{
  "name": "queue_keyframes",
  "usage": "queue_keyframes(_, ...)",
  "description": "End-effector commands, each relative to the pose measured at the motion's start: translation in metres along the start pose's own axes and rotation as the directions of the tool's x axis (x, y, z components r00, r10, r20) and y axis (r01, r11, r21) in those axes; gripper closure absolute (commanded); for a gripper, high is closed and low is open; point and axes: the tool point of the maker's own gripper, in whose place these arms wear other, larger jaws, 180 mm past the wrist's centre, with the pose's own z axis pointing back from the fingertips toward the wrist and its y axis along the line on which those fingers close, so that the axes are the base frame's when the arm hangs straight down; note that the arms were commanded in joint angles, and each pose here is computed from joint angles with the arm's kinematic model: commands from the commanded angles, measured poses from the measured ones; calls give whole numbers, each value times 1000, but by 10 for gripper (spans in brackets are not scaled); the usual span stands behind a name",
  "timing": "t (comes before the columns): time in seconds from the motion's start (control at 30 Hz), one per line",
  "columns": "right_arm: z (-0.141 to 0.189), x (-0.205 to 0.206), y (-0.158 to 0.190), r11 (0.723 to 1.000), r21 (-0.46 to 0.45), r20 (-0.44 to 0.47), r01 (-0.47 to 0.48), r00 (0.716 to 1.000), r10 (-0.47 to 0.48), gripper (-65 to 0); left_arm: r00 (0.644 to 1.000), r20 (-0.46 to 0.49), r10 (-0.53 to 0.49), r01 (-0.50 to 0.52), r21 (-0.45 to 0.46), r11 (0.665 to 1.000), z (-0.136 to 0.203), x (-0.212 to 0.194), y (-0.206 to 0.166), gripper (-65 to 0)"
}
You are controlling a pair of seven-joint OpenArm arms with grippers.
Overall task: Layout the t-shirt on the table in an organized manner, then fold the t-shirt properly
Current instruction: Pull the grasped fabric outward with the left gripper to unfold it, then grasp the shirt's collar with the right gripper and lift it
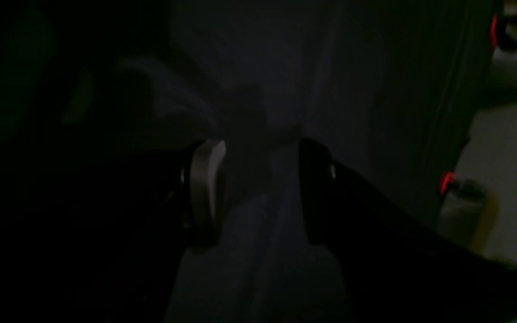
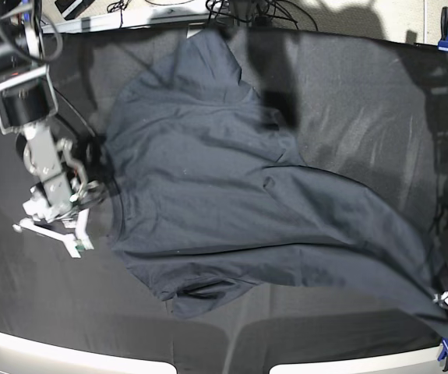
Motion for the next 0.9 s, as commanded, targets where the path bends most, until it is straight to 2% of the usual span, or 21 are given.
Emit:
queue_keyframes(0.0, 11, 17, -14, 999, -36, 64, 6, 998, -3, -261, 998, 63, 0, -2, 30, 1000, 5, 29, 16, -230)
queue_keyframes(0.1, 34, 22, 6, 1000, -17, 116, -17, 993, 19, -261, 999, 44, 28, -28, 14, 999, 5, 20, 15, -230)
queue_keyframes(0.23, 53, 11, 29, 998, -6, 133, -61, 989, 61, -261, 997, 31, 72, -69, -81, 994, 8, 6, 3, -230)
queue_keyframes(0.37, 63, -4, 40, 993, -32, 127, -112, 985, 115, -262, 998, -51, 20, -30, -198, 980, 10, -15, -20, -230)
queue_keyframes(0.43, 65, -9, 44, 992, -31, 123, -125, 984, 128, -261, 997, -72, 41, -59, -261, 964, 14, -17, -31, -230)
queue_keyframes(0.57, 65, -18, 49, 991, -22, 97, -130, 987, 131, -261, 987, -90, 131, -152, -303, 941, 18, -14, -35, -230)
queue_keyframes(0.63, 65, -21, 51, 991, -15, 91, -132, 987, 133, -261, 979, -120, 167, -199, -344, 918, 22, -17, -41, -230)
queue_keyframes(0.77, 76, -22, 61, 991, 3, 117, -136, 984, 135, -261, 956, -163, 243, -291, -470, 833, 38, -32, -56, -230)
queue_keyframes(0.87, 95, -18, 72, 990, 24, 168, -136, 977, 130, -261, 935, -197, 295, -354, -474, 806, 46, -60, -52, -230)
